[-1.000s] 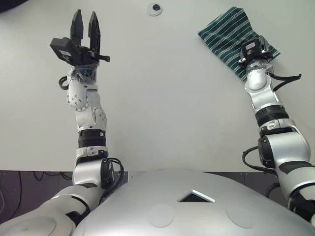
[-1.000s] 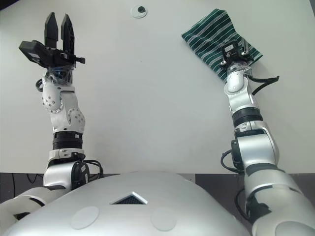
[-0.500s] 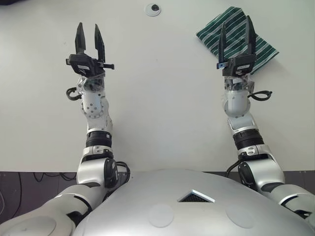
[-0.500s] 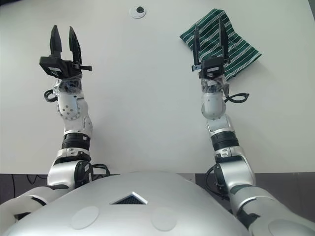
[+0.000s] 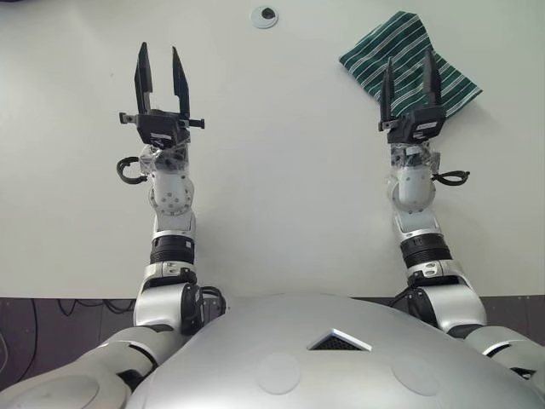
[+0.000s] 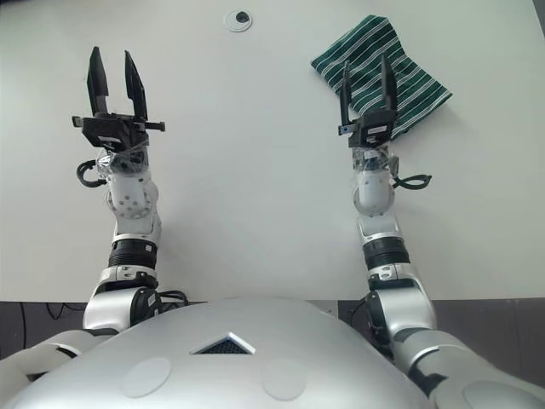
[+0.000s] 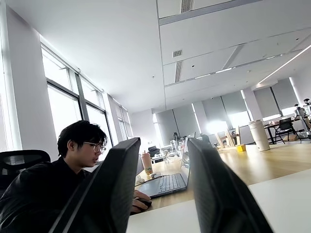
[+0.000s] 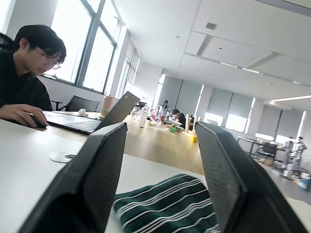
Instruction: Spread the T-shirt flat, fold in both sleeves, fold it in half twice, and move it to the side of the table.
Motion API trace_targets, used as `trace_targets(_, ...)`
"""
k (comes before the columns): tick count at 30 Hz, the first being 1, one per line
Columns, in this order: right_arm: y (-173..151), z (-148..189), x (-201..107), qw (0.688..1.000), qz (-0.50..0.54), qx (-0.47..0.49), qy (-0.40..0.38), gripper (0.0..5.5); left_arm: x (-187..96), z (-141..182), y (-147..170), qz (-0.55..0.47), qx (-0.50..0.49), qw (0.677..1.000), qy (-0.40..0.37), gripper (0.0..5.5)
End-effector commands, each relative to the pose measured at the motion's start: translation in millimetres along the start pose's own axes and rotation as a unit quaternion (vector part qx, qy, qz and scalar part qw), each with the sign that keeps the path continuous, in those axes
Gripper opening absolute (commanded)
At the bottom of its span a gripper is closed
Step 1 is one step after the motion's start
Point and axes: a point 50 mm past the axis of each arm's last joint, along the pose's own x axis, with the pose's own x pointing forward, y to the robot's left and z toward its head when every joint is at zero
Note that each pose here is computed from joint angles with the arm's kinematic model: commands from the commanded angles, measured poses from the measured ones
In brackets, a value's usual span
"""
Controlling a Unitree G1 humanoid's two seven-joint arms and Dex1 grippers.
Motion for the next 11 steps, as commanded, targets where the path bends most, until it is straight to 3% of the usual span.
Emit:
trace_targets(1,-0.2,-0.3,-8.0,1.000,0.011,0.017,0.010,2.56,-5.1,2.6,-3.2,0.008,0.012,1.000,0.007,1.71)
trace_targets(11,5.5,3.3,-15.3,0.998,0.047,0.032,0.011,2.56,-10.1,6.3,-10.3,0.007,0.033,0.999,0.012,1.71)
